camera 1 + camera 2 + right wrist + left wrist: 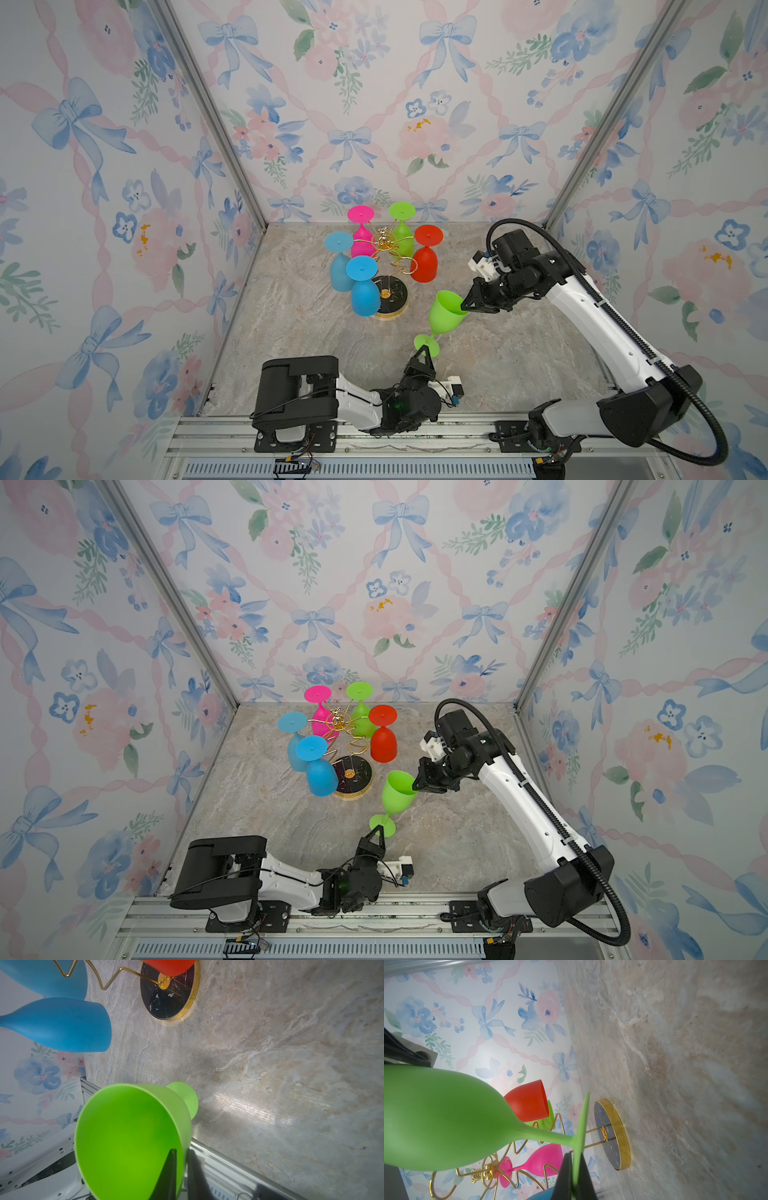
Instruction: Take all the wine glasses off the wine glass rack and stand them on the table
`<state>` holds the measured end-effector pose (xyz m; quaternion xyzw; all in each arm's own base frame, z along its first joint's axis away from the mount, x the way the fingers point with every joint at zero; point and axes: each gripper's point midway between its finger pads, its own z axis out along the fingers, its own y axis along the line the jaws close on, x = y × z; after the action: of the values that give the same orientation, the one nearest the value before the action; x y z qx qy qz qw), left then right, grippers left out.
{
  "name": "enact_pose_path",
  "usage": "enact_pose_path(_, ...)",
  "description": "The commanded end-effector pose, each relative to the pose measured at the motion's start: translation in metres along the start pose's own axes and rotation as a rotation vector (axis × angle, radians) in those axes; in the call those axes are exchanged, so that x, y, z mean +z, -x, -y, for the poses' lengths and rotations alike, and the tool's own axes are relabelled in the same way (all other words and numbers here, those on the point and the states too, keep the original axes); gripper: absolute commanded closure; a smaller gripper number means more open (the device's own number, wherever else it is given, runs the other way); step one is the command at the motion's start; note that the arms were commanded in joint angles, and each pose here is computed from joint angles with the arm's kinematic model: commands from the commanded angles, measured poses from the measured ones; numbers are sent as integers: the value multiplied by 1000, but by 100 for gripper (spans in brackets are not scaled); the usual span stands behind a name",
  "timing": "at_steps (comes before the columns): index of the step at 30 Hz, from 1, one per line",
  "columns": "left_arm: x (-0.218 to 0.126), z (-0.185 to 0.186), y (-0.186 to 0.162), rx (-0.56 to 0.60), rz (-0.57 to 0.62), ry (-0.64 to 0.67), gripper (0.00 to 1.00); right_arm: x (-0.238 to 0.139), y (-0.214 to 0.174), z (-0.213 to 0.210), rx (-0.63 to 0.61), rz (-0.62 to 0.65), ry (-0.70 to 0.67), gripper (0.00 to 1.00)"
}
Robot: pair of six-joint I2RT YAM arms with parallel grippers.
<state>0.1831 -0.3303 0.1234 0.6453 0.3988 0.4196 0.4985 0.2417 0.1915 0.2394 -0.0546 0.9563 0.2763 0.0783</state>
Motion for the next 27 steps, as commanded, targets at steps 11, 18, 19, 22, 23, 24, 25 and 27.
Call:
enact_pose_path(11,1,-7,3,-35,-4,15,80,0,-9,-1,-5,-52,-13,95)
enact_pose_path(18,-2,-13,5,-87,20,20,71,-7,-5,7,11,-17,-47,98)
enact_pose_path(19,-2,-13,6,-98,25,20,68,-8,-4,7,13,-7,-50,98)
enact_pose_path(22,-3,-16,8,-125,32,22,58,-12,2,10,28,33,-49,100)
enact_pose_path(23,-3,-17,9,-136,35,23,55,-13,4,12,36,49,-48,100)
enact_pose_path(24,-3,-18,9,-150,37,24,52,-15,7,13,44,65,-48,100)
enact_pose_path(25,-3,-20,10,-166,39,25,50,-17,10,14,50,82,-47,100)
enact_pose_path(27,-5,-23,11,-196,48,26,45,-20,15,16,60,115,-48,100)
